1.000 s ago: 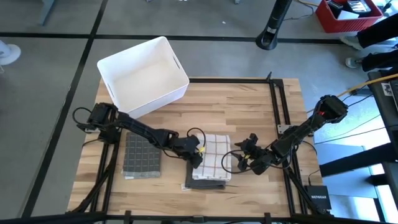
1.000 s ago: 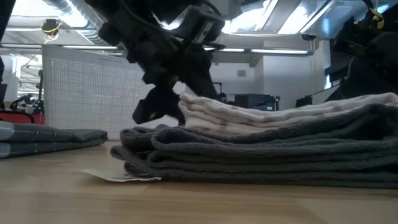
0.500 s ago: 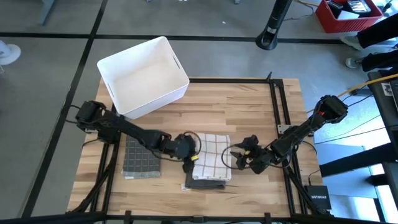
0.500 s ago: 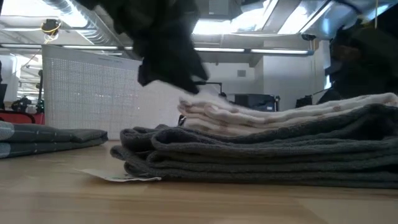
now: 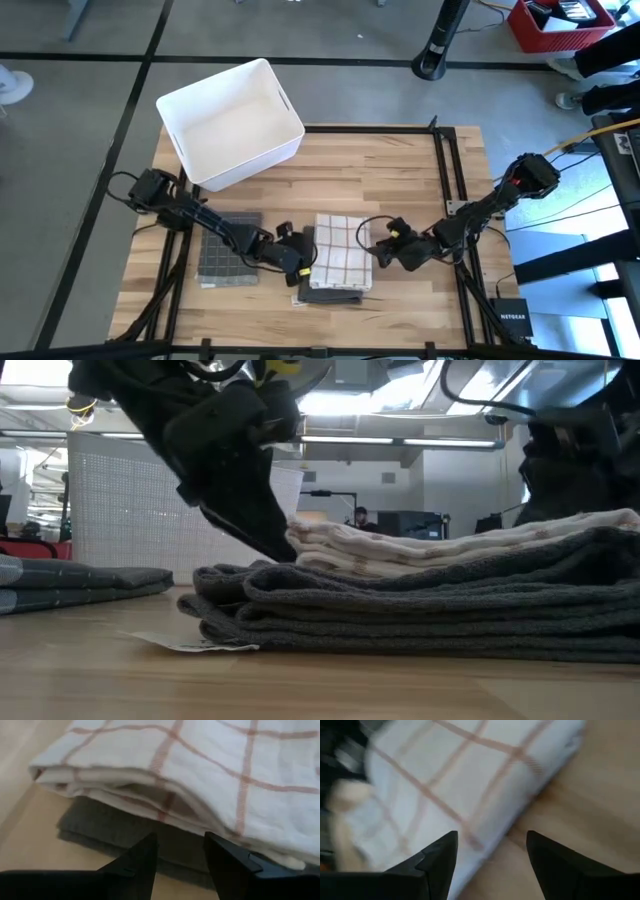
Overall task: Fold towel
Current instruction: Stack the folded brown-white towel on top of the folded gray towel
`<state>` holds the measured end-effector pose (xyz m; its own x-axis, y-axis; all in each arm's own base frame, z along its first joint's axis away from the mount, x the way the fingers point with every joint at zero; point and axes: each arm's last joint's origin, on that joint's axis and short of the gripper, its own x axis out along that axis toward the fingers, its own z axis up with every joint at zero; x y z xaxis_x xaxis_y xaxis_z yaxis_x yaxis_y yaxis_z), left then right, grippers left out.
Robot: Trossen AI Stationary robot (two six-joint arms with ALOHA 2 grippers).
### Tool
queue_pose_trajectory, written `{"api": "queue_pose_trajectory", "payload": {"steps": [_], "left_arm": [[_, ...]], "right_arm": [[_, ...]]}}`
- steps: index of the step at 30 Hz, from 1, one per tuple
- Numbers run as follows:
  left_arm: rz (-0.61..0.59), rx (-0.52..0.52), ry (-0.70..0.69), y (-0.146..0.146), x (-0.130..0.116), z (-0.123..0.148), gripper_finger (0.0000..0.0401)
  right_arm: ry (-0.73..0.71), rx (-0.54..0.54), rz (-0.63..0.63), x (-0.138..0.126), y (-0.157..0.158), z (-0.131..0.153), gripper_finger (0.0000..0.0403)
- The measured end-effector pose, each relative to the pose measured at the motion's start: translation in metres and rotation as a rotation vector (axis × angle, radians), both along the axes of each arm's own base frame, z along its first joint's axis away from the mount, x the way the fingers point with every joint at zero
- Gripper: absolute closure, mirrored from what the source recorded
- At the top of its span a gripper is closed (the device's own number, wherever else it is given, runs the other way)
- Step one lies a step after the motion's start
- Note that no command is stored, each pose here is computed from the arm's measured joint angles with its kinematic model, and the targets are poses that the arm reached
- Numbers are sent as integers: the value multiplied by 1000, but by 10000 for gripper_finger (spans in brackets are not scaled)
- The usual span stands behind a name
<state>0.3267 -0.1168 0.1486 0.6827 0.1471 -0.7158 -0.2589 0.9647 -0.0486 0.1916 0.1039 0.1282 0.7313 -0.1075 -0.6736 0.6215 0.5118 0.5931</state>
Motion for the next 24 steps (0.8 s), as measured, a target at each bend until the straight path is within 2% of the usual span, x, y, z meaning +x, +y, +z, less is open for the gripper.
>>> {"api": "queue_pose_trajectory", "payload": {"steps": [4,10,12,15,22,24], "left_arm": [[-24,10,9,-6,-3,-5,247],[-48,19,2,-10,-4,-6,247],[-48,19,1,-10,-4,-6,247],[-46,19,-2,-10,-4,-5,246],[-43,23,-5,-10,-3,-5,246],[-43,24,-6,-9,-3,-5,246]], "right_arm": [[-132,92,-18,2,1,0,164],[-84,132,-89,-4,-2,-21,164],[-128,158,-87,1,1,-22,164],[-198,160,-52,10,4,-21,164],[-229,106,-3,19,8,-25,169],[-253,128,29,20,10,-20,181]]}}
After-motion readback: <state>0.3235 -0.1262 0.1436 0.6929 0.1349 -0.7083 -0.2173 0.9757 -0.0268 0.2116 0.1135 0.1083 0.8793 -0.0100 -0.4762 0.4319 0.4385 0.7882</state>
